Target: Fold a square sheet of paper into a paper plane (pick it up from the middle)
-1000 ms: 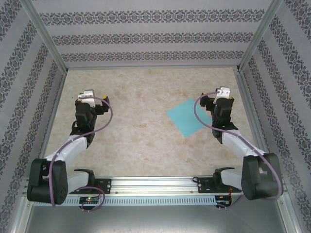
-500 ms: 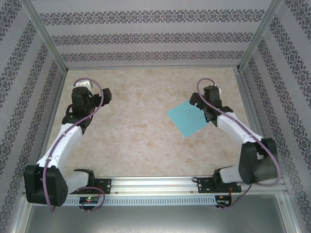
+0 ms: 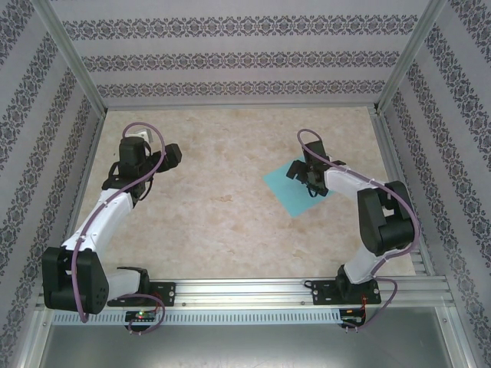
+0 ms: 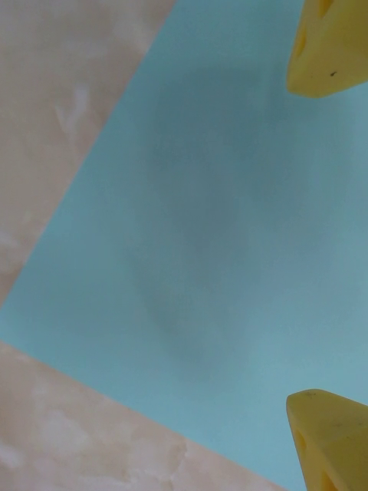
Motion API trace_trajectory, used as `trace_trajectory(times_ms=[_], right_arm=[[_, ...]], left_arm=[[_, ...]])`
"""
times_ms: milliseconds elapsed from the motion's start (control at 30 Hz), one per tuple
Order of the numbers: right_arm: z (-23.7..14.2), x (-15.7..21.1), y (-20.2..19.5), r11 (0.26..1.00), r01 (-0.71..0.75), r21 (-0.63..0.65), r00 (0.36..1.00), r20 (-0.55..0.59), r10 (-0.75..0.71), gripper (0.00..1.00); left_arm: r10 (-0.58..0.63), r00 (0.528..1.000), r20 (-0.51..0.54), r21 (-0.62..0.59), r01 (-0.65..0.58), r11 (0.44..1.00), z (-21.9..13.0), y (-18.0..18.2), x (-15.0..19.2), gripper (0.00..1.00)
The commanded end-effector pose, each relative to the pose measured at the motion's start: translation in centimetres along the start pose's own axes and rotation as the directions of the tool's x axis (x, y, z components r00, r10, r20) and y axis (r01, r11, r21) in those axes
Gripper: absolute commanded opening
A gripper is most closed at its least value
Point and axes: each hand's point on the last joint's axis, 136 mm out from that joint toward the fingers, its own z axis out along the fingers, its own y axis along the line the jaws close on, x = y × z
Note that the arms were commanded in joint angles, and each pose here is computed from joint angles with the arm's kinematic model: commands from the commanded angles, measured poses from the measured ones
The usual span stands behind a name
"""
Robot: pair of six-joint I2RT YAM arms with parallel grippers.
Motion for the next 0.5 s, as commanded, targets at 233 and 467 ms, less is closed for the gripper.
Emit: trace_trajectory(times_ms=[233, 467], right_arm=[[1.7, 3.9, 2.3, 1.000, -0.022, 0.005, 0.992, -0.121, 0.023, 0.97], [1.6, 10.1, 3.9, 0.998, -0.061, -0.006, 0.965, -0.257, 0.057, 0.97]], left_arm=[[-0.098, 0.995, -0.023, 0.107, 0.100, 0.989, 0.5, -2.0, 0.8, 1.00], [-0.149, 0.981, -0.123, 0.131, 0.165, 0.977, 1.5, -3.5, 5.3, 1.00]])
